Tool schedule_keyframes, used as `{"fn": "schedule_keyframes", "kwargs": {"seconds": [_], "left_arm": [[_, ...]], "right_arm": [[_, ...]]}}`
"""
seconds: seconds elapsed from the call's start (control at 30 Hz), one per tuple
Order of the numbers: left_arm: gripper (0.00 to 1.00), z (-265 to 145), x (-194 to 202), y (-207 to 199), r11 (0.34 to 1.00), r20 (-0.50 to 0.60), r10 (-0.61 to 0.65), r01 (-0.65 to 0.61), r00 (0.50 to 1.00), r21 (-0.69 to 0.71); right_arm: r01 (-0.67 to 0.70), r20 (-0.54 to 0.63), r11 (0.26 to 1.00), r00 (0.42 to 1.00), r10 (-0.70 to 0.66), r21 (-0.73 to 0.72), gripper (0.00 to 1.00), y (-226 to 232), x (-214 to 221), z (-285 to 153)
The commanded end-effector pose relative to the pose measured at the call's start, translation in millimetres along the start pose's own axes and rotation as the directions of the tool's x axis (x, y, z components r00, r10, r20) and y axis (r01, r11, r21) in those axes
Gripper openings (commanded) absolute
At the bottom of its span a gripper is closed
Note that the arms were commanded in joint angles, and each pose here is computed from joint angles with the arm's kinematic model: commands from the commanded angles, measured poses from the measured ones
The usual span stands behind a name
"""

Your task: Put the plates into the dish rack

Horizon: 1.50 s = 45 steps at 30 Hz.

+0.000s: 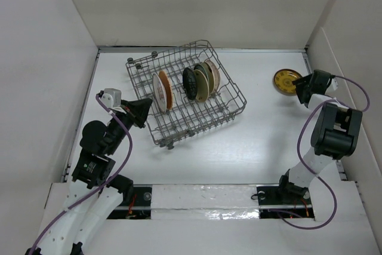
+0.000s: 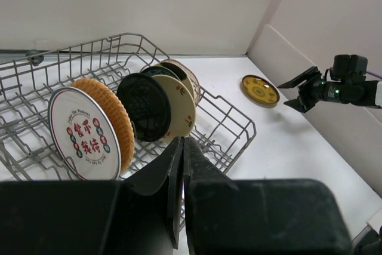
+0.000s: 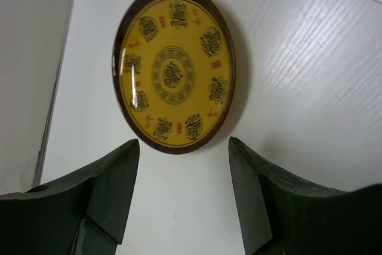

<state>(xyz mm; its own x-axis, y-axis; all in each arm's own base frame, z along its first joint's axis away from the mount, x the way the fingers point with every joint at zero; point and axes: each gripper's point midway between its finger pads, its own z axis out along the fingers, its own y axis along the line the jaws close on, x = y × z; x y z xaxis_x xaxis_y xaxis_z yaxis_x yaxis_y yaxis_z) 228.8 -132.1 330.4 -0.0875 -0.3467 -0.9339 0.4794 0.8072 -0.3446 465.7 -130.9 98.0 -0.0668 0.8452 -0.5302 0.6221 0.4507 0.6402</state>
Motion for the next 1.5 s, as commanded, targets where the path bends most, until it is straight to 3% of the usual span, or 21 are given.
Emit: {"fn": "schedule_keyframes", "kwargs": {"seconds": [0.0, 0.13, 0.23, 0.57, 0.83, 0.97, 1.07, 1.23, 1.4, 1.47], "left_arm": [[0.00, -1, -11, -9, 0.999, 0.052, -0.004, 0.002, 0.999, 0.046], [0.23, -5, -14, -17, 0.997, 0.062, -0.023, 0.018, 0.998, 0.081], [0.29, -10, -21, -22, 0.994, 0.085, -0.022, 0.013, 0.996, 0.104], [0.32, -18, -28, -30, 0.990, 0.112, -0.025, 0.009, 0.993, 0.141], [0.33, -17, -26, -32, 0.989, 0.098, -0.023, 0.008, 0.995, 0.150], [0.34, -17, -27, -32, 0.989, 0.103, -0.021, 0.006, 0.994, 0.147], [0.34, -18, -28, -31, 0.989, 0.108, -0.018, 0.003, 0.994, 0.145], [0.34, -16, -25, -29, 0.990, 0.097, -0.019, 0.006, 0.995, 0.138], [0.34, -14, -24, -26, 0.993, 0.093, -0.016, 0.005, 0.996, 0.119], [0.34, -14, -24, -23, 0.994, 0.095, -0.012, 0.002, 0.995, 0.107]], "right_arm": [[-0.094, 0.067, 0.992, 0.993, 0.100, -0.087, 0.68, 28, -20, -1], [-0.150, 0.059, 0.989, 0.987, 0.149, -0.003, 0.67, -4, -16, 16], [-0.182, 0.015, 0.983, 0.983, 0.181, 0.032, 0.64, -17, -5, 29], [-0.180, 0.050, 0.973, 0.983, 0.174, 0.143, 0.52, -34, 0, 42], [-0.111, 0.003, 0.970, 0.994, 0.113, 0.215, 0.32, -32, 4, 56], [-0.106, -0.005, 0.969, 0.994, 0.110, 0.224, 0.14, -37, 2, 60], [-0.114, -0.015, 0.973, 0.993, 0.120, 0.201, 0.00, -41, -1, 61], [-0.134, 0.031, 0.988, 0.991, 0.132, 0.081, 0.00, -19, -8, 40], [-0.051, 0.214, 0.982, 0.973, 0.089, -0.180, 0.00, 74, -53, -42], [0.016, 0.248, 0.968, 0.968, 0.049, -0.252, 0.00, 111, -48, -76]]}}
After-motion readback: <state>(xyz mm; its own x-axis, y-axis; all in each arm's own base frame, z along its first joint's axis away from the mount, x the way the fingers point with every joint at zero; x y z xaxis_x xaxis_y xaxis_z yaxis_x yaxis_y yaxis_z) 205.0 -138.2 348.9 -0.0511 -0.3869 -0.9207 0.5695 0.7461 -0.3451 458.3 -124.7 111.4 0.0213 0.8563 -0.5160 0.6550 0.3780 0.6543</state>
